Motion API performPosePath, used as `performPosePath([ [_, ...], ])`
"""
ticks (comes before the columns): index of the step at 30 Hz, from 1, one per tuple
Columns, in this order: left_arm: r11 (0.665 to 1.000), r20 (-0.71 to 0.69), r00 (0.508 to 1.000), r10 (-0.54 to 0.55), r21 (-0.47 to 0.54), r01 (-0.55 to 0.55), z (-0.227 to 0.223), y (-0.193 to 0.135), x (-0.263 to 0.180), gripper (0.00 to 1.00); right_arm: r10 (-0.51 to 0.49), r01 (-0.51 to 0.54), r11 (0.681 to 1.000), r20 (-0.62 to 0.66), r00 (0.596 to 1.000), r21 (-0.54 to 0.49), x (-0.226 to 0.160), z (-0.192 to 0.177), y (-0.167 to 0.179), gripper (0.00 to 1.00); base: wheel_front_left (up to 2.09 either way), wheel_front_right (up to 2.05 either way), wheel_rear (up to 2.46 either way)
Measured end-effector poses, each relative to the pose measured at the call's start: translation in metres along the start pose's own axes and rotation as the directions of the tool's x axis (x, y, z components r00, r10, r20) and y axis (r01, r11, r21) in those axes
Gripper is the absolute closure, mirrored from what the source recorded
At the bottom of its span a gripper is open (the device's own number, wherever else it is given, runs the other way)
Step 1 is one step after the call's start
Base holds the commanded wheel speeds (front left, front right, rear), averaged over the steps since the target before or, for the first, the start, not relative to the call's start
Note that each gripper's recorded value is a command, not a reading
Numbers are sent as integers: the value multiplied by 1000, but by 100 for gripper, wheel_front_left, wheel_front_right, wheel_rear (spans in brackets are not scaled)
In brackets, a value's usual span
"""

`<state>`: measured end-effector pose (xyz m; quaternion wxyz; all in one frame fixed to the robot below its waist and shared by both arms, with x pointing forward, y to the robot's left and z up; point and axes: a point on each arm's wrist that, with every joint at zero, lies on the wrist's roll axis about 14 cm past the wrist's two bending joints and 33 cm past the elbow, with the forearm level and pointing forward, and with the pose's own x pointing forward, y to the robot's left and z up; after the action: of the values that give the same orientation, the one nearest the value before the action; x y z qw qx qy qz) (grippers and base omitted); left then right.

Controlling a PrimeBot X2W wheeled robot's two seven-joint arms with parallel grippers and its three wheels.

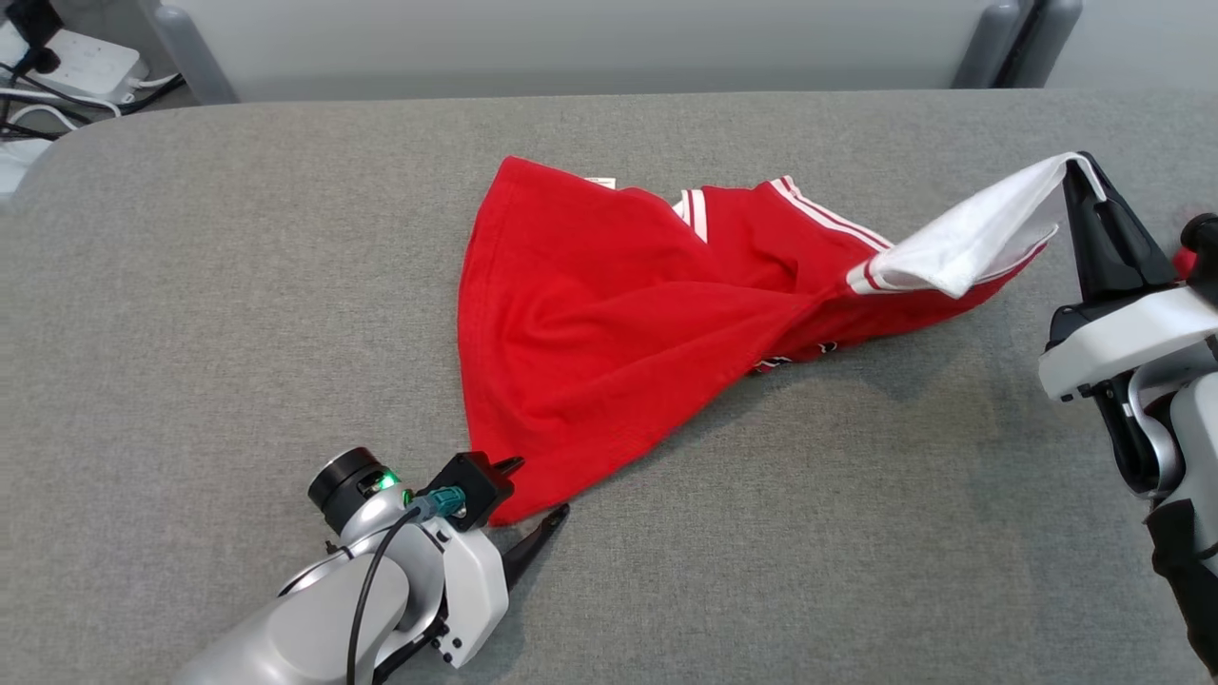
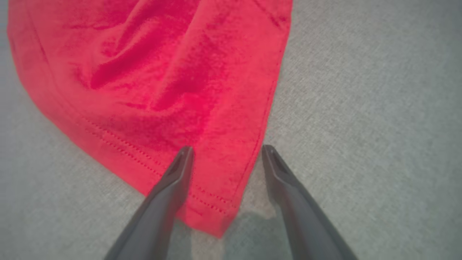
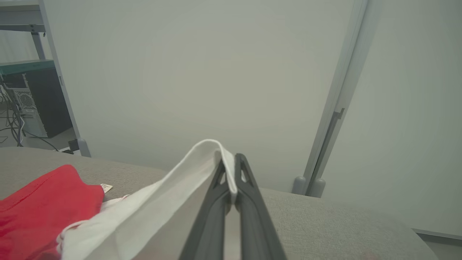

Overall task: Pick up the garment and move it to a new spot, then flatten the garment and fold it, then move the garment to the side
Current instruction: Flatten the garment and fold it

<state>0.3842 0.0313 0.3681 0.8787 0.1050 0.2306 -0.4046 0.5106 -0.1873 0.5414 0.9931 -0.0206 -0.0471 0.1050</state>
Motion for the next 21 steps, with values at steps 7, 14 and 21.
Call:
performPosePath([
  [7, 996, 7, 996, 86, 4, -86, -2, 14, -10, 0, 9, -9, 1000, 8, 1000, 18, 5, 2, 8, 100, 0, 0, 0],
  [14, 994, 29, 994, 107, 7, -107, -2, 1, -9, 0, 13, -13, 1000, 8, 1000, 28, 6, 1, 12, 100, 0, 0, 0],
  [21, 987, 71, 988, 136, 72, -141, 6, -9, -9, 0, 14, -14, 999, 9, 1000, 29, 6, 2, 13, 100, 0, 0, 0],
])
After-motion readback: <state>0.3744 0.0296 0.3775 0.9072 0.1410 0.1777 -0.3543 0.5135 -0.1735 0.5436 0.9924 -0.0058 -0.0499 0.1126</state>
